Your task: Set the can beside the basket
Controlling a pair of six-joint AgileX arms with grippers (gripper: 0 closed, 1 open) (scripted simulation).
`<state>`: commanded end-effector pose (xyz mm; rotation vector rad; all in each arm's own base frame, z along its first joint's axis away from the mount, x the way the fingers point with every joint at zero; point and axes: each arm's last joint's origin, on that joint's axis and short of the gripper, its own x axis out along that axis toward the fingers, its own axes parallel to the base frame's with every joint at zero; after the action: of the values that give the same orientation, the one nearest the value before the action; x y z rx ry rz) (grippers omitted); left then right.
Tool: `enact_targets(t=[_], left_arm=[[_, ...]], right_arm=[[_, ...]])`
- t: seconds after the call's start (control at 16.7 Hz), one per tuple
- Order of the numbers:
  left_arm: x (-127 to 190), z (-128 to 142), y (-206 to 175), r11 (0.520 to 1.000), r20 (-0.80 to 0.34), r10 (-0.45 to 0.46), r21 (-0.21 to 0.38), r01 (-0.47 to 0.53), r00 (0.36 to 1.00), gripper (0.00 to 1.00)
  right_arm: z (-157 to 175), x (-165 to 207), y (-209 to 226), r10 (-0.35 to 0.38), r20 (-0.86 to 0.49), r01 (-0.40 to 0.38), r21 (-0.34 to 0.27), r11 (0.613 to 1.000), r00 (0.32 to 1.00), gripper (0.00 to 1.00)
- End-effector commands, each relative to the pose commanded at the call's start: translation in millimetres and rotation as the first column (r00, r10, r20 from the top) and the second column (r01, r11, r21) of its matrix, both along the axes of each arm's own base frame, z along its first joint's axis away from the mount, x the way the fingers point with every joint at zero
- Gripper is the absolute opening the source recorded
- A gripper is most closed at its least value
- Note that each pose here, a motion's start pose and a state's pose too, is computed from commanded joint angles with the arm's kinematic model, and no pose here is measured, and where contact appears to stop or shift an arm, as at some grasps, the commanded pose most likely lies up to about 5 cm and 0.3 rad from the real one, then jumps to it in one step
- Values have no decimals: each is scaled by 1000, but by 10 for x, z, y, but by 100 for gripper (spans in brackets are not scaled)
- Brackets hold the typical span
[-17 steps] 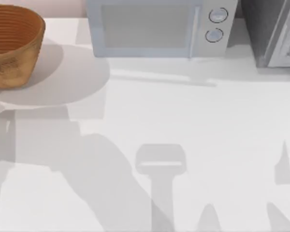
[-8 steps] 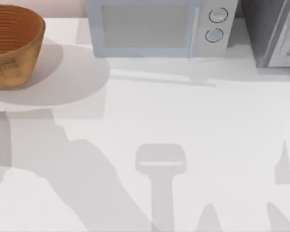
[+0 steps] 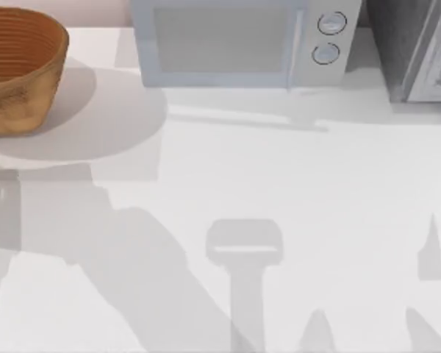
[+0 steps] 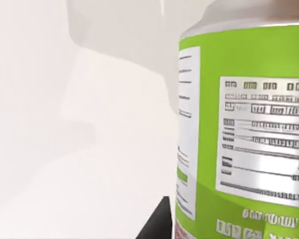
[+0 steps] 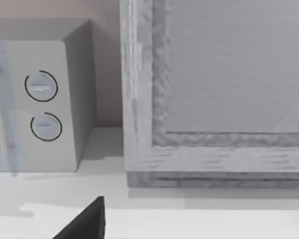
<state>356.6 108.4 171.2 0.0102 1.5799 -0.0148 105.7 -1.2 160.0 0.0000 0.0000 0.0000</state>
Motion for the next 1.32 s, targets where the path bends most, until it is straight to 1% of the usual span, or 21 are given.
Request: enact_targets(t=[0.3,1.08,1.14,1.32], left_arm=[[34,6,-45,1000,11,-4,2,4,1000,0],[34,6,-45,1000,11,-4,2,4,1000,98],[34,6,-45,1000,11,-4,2,4,1000,100],[34,6,-45,1000,11,-4,2,4,1000,100]], right_arm=[[0,0,0,0,0,0,0,1000,1000,100],[0,0,0,0,0,0,0,1000,1000,100],[0,0,0,0,0,0,0,1000,1000,100],[0,0,0,0,0,0,0,1000,1000,100]])
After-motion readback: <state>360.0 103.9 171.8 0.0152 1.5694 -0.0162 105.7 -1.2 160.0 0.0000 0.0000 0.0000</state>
